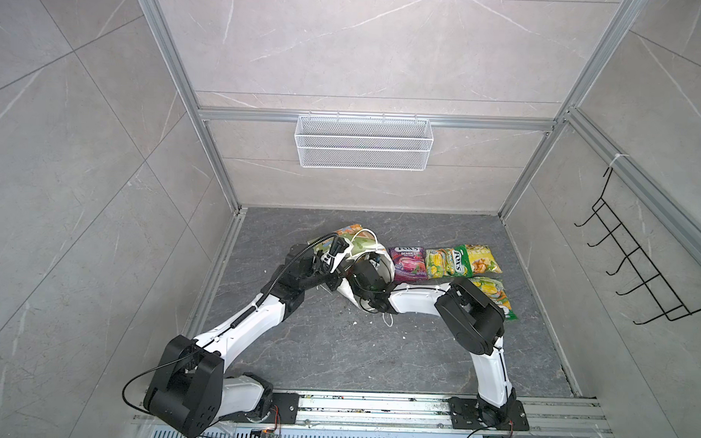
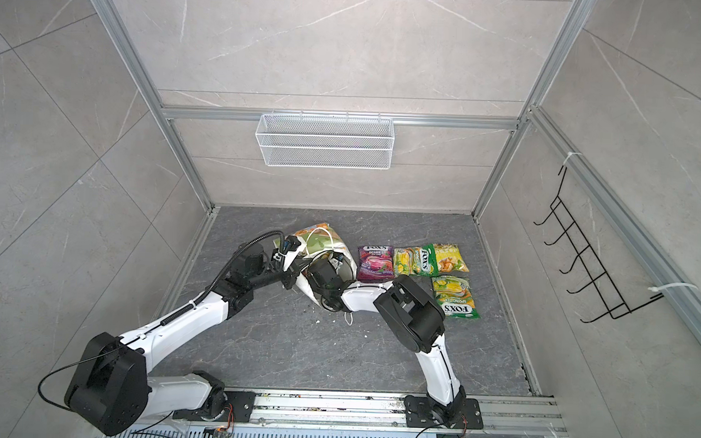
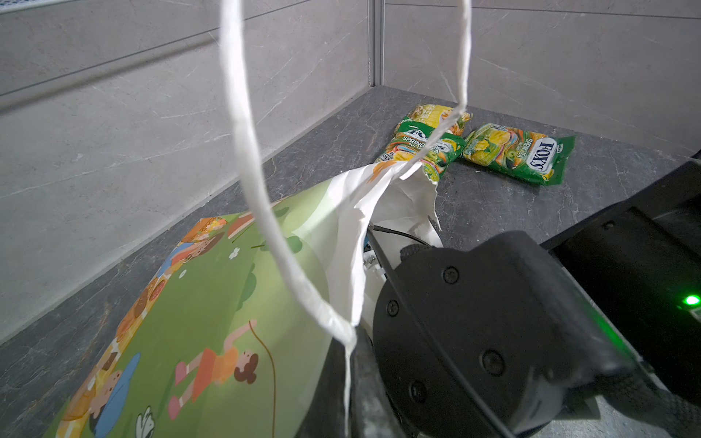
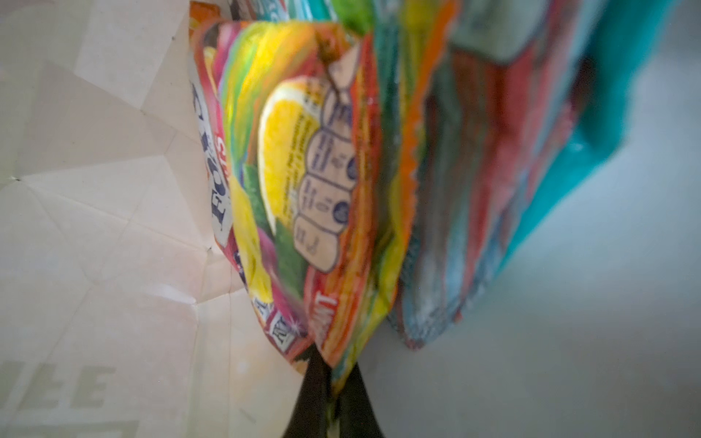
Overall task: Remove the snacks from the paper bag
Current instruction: 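Close the right gripper on the orange FOX'S FRUITS packet inside the bag, then lift the FRUITS packet out of the bag with the right gripper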
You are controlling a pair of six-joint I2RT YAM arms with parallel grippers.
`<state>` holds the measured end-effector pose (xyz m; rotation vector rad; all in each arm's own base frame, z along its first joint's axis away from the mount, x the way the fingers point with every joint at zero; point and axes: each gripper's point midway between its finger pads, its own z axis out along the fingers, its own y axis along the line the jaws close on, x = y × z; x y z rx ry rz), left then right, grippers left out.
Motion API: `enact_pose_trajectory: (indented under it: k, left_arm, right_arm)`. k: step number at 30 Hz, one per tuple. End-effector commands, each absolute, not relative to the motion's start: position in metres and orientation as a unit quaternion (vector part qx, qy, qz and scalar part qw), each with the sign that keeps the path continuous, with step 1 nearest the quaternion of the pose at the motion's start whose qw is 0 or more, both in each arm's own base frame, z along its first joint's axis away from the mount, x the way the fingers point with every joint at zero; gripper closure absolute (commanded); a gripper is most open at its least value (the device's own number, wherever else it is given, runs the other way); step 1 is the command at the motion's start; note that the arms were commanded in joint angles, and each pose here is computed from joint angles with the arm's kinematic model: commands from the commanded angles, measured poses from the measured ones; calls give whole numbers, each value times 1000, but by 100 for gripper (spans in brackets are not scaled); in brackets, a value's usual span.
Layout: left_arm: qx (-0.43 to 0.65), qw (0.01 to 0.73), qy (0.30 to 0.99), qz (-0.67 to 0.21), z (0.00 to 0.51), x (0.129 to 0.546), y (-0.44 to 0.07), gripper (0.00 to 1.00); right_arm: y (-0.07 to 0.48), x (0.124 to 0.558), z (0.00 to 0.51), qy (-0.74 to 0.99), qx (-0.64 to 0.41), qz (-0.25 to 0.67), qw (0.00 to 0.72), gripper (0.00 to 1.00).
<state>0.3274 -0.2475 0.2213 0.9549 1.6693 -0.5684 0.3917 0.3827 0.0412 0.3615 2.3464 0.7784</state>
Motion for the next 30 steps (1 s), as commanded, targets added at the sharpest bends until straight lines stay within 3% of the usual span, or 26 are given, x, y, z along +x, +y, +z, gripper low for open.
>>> enact_pose_trajectory:
  k: [1, 30]
  left_arm:
    - [401, 568, 678, -240, 242, 329, -249, 100]
    - [398, 562, 687, -234, 232, 333, -248, 100]
  right_arm:
    - [379, 393, 63, 882, 131, 302, 337, 99]
    - [309, 317, 167, 882, 7, 270, 385, 100]
